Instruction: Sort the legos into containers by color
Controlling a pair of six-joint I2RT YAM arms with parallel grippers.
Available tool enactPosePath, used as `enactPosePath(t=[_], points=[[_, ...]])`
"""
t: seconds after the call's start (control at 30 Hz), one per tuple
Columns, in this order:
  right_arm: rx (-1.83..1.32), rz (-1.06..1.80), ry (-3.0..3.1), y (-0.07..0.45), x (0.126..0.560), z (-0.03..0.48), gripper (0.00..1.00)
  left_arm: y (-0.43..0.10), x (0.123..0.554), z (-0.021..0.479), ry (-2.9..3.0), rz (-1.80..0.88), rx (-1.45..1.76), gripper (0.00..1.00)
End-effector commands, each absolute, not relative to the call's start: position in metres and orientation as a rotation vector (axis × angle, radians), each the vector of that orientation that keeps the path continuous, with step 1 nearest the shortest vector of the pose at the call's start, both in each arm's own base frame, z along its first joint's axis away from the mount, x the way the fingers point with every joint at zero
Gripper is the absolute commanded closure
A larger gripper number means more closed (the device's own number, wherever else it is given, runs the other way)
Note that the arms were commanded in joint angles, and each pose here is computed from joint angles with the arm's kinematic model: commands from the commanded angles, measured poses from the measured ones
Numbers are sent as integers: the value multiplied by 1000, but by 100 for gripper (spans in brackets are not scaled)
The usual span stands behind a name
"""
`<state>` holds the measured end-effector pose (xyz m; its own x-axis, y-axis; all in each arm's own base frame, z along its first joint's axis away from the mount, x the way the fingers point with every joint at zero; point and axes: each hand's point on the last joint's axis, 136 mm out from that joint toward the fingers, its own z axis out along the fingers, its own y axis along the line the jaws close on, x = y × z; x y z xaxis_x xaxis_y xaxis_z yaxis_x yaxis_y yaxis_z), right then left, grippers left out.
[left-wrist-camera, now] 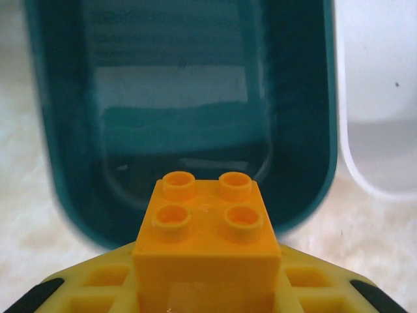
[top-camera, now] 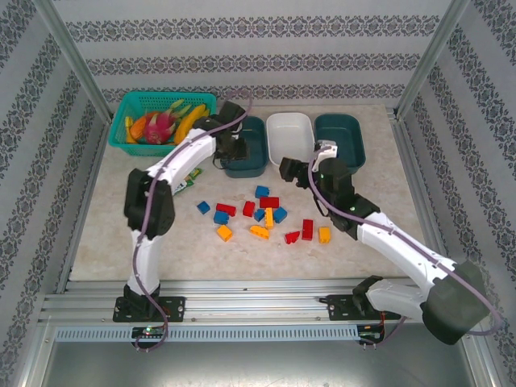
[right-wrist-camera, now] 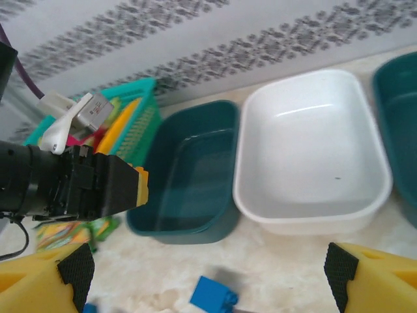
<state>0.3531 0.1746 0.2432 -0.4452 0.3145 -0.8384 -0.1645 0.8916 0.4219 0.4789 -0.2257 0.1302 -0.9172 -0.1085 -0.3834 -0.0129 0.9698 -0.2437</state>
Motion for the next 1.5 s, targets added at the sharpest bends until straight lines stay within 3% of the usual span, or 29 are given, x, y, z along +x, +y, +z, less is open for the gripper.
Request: enactPosePath(t=[0.0, 0.23, 0.37, 0.53, 0.77, 0.93, 1.1, 1.27, 1.47], points=[[185, 433, 2018, 158, 363, 244, 7, -230, 500, 116, 2728, -307, -122, 70], [205, 385, 2077, 148, 358, 238, 7, -234, 523, 67, 2799, -297, -187, 65], [223, 340, 2138, 139, 351, 229, 8, -235, 524, 60, 2815, -338, -226, 50], [262, 263, 2274, 129, 336, 212, 11, -238, 524, 77, 2791, -376, -223, 31], [303, 149, 2591, 116, 299, 154, 23, -242, 518, 149, 2665, -456, -210, 21], [290, 119, 2806, 119, 280, 105, 24, -243, 476, 201, 2572, -589, -150, 17], [252, 77, 2960, 123, 276, 64, 23, -251, 401, 224, 2513, -855, -36, 14], [251, 46, 3064, 125, 274, 41, 31, -243, 332, 207, 2575, -916, -40, 15], [257, 58, 3106, 131, 267, 24, 38, -229, 295, 201, 2564, -933, -95, 16]])
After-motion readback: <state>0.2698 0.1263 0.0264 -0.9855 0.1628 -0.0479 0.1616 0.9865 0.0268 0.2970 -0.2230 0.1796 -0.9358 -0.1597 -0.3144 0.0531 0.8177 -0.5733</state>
